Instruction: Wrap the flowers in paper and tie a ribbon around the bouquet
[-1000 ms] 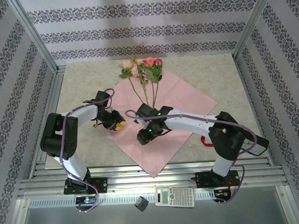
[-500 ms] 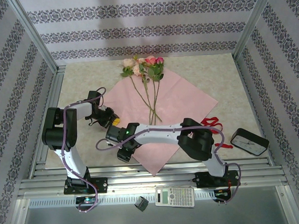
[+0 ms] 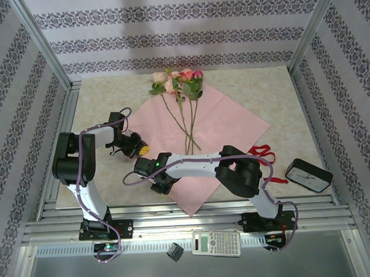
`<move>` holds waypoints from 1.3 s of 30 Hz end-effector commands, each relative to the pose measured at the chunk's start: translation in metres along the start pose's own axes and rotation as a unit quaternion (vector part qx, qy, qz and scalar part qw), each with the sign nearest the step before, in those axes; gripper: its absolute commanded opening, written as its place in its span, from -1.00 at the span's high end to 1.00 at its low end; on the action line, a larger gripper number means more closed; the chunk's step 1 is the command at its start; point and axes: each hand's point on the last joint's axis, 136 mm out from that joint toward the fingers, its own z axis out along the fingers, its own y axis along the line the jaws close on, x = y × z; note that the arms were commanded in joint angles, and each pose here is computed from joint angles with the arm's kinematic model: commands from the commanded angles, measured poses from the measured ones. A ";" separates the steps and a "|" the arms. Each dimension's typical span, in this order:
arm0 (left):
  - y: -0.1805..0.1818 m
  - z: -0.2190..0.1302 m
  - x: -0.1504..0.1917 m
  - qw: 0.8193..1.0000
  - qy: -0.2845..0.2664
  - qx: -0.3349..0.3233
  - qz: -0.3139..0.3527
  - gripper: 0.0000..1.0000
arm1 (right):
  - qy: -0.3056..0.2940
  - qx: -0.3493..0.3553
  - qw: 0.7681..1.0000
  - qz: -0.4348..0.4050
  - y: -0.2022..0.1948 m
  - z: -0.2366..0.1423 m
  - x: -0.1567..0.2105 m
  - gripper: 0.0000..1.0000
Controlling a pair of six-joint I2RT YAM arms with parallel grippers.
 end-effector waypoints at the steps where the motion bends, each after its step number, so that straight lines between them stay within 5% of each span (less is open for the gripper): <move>1: 0.015 0.006 -0.007 1.000 -0.006 -0.029 -0.003 0.79 | 0.007 0.009 1.000 0.010 -0.011 0.002 0.002 0.62; 7: 0.002 -0.009 -0.007 0.999 -0.020 -0.025 0.011 0.76 | -0.016 -0.068 0.997 0.013 0.000 -0.024 -0.011 0.80; 11: -0.013 -0.035 0.001 0.999 -0.041 -0.020 0.019 0.50 | -0.014 -0.112 0.993 0.028 -0.002 -0.035 -0.010 0.92; 13: -0.015 -0.048 0.006 0.998 -0.051 -0.022 0.025 0.48 | -0.016 -0.115 0.993 0.031 -0.006 -0.039 -0.008 0.74; 17: -0.011 -0.049 0.018 0.999 -0.040 -0.013 0.021 0.48 | -0.030 -0.103 0.994 0.010 -0.002 -0.049 -0.002 0.02; 22: 0.000 -0.030 0.014 1.000 -0.026 -0.010 0.006 0.56 | -0.010 -0.087 0.996 -0.002 0.010 -0.037 0.003 -0.31; 31: 0.019 -0.010 -0.001 0.999 -0.023 -0.049 0.006 0.62 | 0.033 -0.030 0.999 0.014 0.009 -0.007 0.006 -0.47; 39: 0.026 -0.003 -0.003 0.998 -0.016 -0.061 0.008 0.63 | 0.050 -0.003 0.999 0.007 0.002 0.010 0.021 -0.31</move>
